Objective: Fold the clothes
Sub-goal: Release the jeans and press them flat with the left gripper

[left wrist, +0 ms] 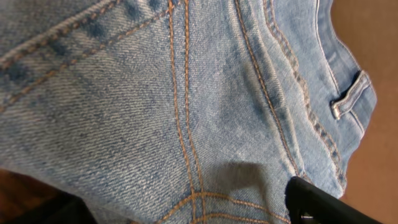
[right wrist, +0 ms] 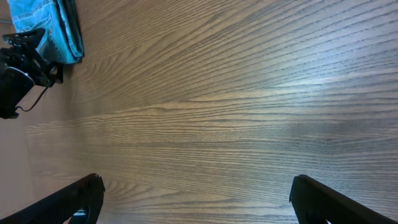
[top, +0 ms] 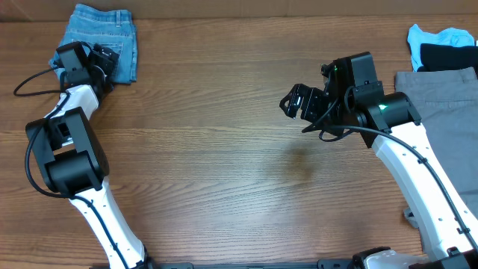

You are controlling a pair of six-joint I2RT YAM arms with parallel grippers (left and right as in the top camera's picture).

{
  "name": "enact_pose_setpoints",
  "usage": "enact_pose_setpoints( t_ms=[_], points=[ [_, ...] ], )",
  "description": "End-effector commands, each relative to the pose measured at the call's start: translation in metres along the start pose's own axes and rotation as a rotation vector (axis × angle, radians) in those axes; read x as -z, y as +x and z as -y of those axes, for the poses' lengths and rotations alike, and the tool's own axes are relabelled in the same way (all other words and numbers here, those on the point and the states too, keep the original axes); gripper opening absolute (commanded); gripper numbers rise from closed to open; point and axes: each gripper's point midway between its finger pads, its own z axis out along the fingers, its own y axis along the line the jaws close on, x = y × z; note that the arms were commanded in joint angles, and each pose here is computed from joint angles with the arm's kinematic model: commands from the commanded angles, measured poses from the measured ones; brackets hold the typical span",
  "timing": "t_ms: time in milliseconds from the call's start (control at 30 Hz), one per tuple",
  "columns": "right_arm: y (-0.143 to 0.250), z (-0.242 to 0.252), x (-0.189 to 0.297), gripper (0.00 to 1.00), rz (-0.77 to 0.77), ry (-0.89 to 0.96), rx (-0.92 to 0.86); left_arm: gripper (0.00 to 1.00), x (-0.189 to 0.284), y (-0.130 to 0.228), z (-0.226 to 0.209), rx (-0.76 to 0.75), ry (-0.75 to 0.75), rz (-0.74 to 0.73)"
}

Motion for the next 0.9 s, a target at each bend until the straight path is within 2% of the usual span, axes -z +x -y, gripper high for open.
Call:
enact_pose_setpoints(
  t_ms=[0,100,300,467,500,567,600,700,867],
  points=[
    [0.002,-0.001,0.000,1.00,-0.008,0.000,-0.001,1.00,-0.002,0.034,-0.028,-0.039,-0.073,-0.119],
    [0.002,-0.001,0.000,1.00,-0.011,0.002,-0.003,1.00,0.011,0.029,-0.024,-0.136,-0.092,-0.121],
    [0.003,-0.001,0.000,1.00,-0.012,0.003,-0.002,1.00,0.050,0.005,-0.027,-0.152,-0.235,-0.056],
    [0.004,0.000,0.000,1.00,-0.018,0.006,-0.004,1.00,0.083,-0.012,-0.023,-0.242,-0.304,-0.021],
    [0.005,0.000,0.000,1.00,-0.021,0.008,-0.005,0.93,0.089,-0.017,-0.021,-0.252,-0.315,-0.008],
    [0.005,0.000,0.000,1.00,-0.021,0.008,-0.005,0.25,0.094,-0.022,-0.018,-0.260,-0.321,0.014],
    [0.006,0.001,0.000,1.00,-0.024,0.010,-0.006,0.04,0.094,-0.024,-0.016,-0.262,-0.317,0.026],
    [0.007,0.002,0.000,1.00,-0.027,0.013,-0.008,0.04,0.092,-0.030,-0.006,-0.276,-0.287,0.058],
    [0.006,0.001,0.000,1.00,-0.023,0.011,-0.002,0.04,0.087,-0.048,0.023,-0.404,-0.200,0.150]
  ],
)
